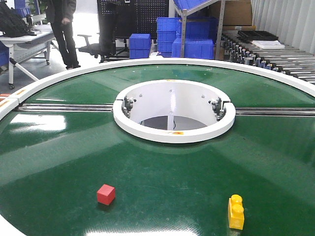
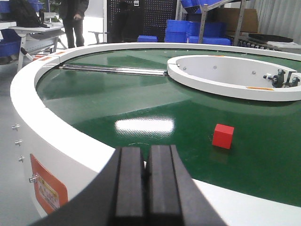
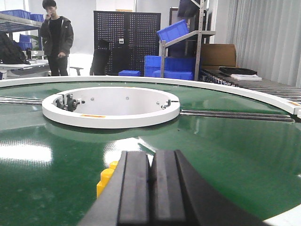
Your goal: Pick red and yellow blocks into blue bin
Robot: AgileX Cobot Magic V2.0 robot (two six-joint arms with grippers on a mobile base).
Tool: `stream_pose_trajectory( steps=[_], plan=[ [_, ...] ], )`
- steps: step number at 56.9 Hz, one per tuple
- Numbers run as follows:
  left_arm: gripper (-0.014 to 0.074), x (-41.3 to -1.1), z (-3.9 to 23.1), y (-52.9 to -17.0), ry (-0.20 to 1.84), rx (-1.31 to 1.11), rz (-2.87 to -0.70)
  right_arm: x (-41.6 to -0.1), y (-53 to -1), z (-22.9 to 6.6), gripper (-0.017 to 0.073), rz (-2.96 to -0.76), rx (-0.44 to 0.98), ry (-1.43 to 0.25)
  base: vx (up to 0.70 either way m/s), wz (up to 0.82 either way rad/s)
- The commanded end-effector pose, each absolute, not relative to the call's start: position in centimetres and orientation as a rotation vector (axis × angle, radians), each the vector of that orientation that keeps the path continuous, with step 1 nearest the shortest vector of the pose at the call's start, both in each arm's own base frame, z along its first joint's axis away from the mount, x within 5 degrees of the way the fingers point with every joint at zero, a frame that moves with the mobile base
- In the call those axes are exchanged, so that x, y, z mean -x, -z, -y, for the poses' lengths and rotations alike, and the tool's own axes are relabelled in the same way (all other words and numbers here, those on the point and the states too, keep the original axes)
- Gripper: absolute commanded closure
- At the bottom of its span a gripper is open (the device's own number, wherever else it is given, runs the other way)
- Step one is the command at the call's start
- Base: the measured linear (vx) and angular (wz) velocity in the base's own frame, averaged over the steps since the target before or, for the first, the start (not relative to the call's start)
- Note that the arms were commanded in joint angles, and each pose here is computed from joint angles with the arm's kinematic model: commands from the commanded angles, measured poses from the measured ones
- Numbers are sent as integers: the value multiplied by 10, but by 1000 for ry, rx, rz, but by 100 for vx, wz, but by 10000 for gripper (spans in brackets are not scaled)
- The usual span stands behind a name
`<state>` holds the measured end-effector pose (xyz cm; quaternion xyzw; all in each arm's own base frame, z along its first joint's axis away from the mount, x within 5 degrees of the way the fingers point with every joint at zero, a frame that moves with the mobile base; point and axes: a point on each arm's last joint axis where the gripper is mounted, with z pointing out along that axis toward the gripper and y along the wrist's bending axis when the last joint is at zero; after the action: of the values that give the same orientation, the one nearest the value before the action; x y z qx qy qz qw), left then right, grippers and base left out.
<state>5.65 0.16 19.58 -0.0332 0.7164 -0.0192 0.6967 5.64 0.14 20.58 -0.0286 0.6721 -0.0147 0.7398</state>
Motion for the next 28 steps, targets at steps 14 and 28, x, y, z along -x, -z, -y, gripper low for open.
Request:
stream_pose_trajectory(
  steps=[14,28],
  plan=[
    [592,-54,0,-211,63,63,-1477,-55,-212,-2,570,-1386,71,31,0,0],
    [592,-49,1,-239,91,64,-1338,-51,-233,-2,570,-1301,68,27,0,0]
  ],
)
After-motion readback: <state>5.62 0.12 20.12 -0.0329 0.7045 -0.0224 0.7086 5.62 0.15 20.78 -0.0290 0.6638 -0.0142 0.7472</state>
